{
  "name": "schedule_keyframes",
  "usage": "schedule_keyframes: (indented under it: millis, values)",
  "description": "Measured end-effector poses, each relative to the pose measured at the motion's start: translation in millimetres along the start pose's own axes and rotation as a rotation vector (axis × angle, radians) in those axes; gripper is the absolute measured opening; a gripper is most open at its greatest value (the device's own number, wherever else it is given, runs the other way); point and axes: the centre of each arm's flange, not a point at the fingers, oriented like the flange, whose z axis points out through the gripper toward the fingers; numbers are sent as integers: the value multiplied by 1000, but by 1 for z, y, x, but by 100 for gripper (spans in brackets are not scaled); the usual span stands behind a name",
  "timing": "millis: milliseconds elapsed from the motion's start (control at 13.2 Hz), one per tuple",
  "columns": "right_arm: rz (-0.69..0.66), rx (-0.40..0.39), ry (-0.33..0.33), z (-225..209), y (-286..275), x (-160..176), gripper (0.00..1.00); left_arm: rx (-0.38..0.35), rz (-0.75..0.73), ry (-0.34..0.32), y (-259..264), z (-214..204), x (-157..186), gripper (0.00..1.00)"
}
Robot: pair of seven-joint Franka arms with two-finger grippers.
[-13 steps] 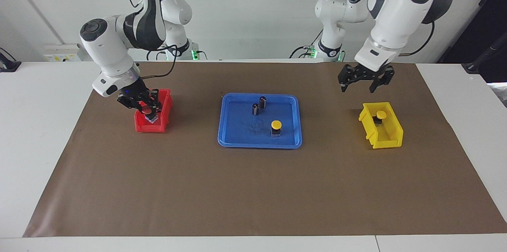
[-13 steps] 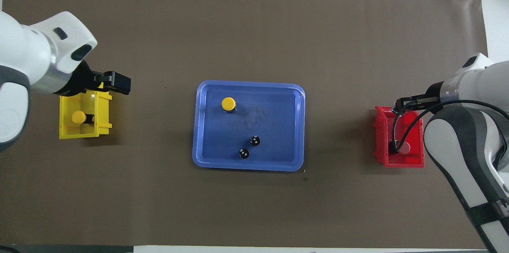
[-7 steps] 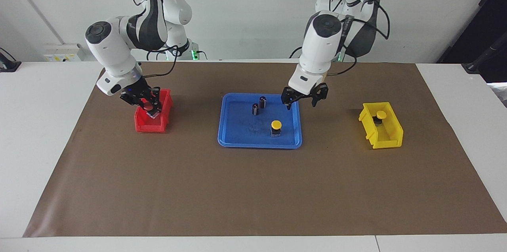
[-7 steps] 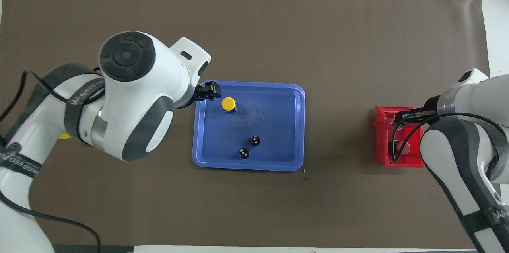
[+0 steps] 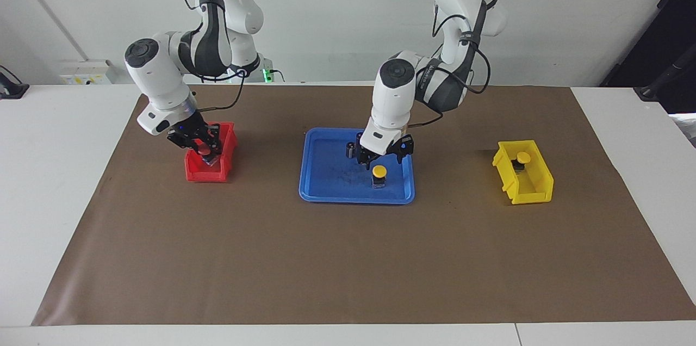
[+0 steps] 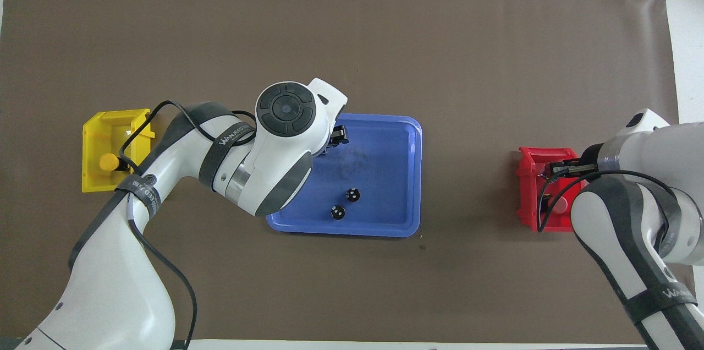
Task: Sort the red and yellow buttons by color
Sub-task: 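Grasp the last yellow button in the tray with the left gripper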
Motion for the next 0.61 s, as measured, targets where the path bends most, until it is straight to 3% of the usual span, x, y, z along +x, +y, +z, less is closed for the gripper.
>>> schedule_keyframes:
  millis: [151,378,529,605]
  values:
    - [3,-2,3,15,1,-7,41,-1,-18,1,2,6,1,96]
    - [5,5,-11,26,2,-11,41,-7,-35,9,1,5,2,82]
    - [5,5,-12,26,2,-11,41,-7,-42,10,1,5,3,52]
    - [5,5,-12,26,2,-11,41,-7,-44,11,1,5,3,42]
